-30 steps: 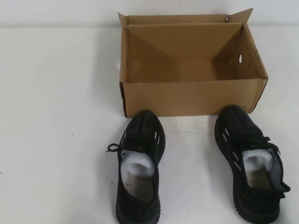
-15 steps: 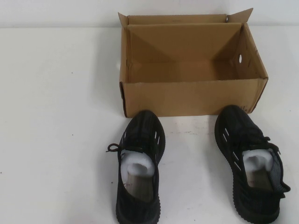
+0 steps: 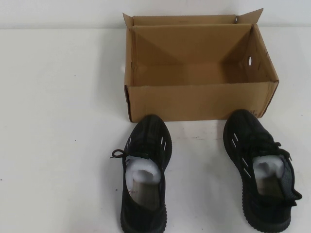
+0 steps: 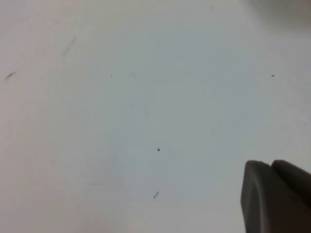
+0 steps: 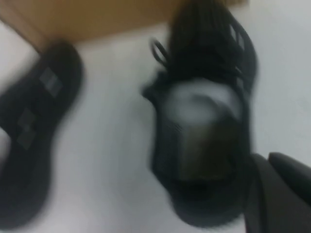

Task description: Put shoes into padded shoe box

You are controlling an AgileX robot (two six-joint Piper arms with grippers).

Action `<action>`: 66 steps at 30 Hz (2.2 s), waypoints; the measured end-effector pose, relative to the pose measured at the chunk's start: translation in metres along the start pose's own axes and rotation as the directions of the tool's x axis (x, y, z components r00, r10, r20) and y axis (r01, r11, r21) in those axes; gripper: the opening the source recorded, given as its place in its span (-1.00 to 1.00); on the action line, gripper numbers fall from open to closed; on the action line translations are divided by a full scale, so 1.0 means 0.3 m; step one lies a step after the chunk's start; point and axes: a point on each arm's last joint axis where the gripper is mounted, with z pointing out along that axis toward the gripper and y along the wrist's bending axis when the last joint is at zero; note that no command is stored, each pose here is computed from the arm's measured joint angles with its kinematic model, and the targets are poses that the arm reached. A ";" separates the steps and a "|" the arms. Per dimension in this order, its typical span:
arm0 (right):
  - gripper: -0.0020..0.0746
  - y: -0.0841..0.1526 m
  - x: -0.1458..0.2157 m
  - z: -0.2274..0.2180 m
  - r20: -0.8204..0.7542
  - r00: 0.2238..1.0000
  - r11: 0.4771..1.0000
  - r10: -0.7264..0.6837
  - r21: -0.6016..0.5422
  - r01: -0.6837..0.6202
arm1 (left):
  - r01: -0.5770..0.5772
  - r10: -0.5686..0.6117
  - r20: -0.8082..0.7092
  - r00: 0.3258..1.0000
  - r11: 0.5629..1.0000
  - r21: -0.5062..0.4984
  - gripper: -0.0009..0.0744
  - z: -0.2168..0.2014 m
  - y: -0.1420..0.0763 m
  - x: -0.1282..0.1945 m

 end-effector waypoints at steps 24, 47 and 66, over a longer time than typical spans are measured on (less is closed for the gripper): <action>-0.54 0.263 -0.249 0.290 -0.332 0.111 0.268 -0.937 -0.476 0.837 | 0.000 0.000 0.000 1.000 1.000 0.000 -0.99 0.000 0.000 0.000; -0.18 0.226 -0.258 0.466 -0.344 -0.071 0.097 -0.936 -0.447 0.889 | 0.000 0.000 0.000 1.000 1.000 0.000 -0.99 0.000 0.000 0.000; -0.27 0.221 -0.249 0.498 -0.329 -0.117 0.055 -0.937 -0.471 0.881 | 0.000 0.000 0.000 1.000 1.000 0.000 -0.99 0.000 0.000 0.000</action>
